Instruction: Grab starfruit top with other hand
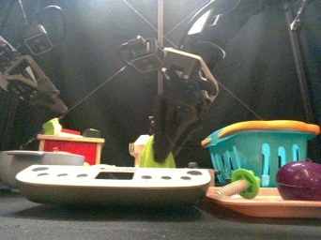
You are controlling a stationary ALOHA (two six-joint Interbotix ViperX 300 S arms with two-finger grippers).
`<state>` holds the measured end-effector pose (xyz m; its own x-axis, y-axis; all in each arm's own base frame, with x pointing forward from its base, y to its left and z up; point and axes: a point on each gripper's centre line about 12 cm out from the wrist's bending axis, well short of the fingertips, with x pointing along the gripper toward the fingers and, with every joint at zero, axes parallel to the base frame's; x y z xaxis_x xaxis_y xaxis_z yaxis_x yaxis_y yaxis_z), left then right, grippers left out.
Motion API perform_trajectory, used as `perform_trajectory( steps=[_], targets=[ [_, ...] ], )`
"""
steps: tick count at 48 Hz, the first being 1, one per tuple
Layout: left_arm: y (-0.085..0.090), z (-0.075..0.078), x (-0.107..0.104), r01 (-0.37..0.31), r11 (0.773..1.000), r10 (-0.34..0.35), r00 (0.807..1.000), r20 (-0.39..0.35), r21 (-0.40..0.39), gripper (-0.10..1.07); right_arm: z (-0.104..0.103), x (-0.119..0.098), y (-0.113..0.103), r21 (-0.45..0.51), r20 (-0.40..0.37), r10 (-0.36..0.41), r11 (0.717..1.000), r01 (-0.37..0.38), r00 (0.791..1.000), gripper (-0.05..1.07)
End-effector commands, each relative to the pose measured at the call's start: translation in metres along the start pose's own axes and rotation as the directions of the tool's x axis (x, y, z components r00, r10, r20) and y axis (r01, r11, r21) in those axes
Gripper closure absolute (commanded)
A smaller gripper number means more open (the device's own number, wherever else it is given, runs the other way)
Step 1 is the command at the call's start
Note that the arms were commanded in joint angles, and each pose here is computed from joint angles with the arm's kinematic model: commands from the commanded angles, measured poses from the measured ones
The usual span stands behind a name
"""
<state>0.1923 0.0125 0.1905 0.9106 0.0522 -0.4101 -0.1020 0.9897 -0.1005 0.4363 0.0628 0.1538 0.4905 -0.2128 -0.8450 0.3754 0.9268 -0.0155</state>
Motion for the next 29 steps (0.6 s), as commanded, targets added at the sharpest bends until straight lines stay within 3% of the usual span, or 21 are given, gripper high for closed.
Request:
perform_trajectory(
  steps=[1, 8, 29],
  targets=[
    [0.0, 0.005, 0.0, 0.002, 1.0, -0.002, 1.0, 0.015, 0.0, 0.04, 0.021, -0.025, 0.004, 0.026, 0.066, 0.04, 0.999, -0.041, 0.997, 0.34],
    [0.0, 0.005, 0.0, 0.001, 1.0, -0.002, 1.0, 0.015, 0.001, 0.04, 0.028, -0.035, 0.003, 0.042, 0.083, 0.048, 0.998, -0.051, 0.995, 0.34],
    [0.0, 0.005, 0.0, 0.0, 1.0, 0.0, 1.0, 0.014, 0.002, 0.04, 0.034, -0.035, 0.004, 0.049, 0.096, 0.055, 0.997, -0.06, 0.994, 0.34]
  ],
)
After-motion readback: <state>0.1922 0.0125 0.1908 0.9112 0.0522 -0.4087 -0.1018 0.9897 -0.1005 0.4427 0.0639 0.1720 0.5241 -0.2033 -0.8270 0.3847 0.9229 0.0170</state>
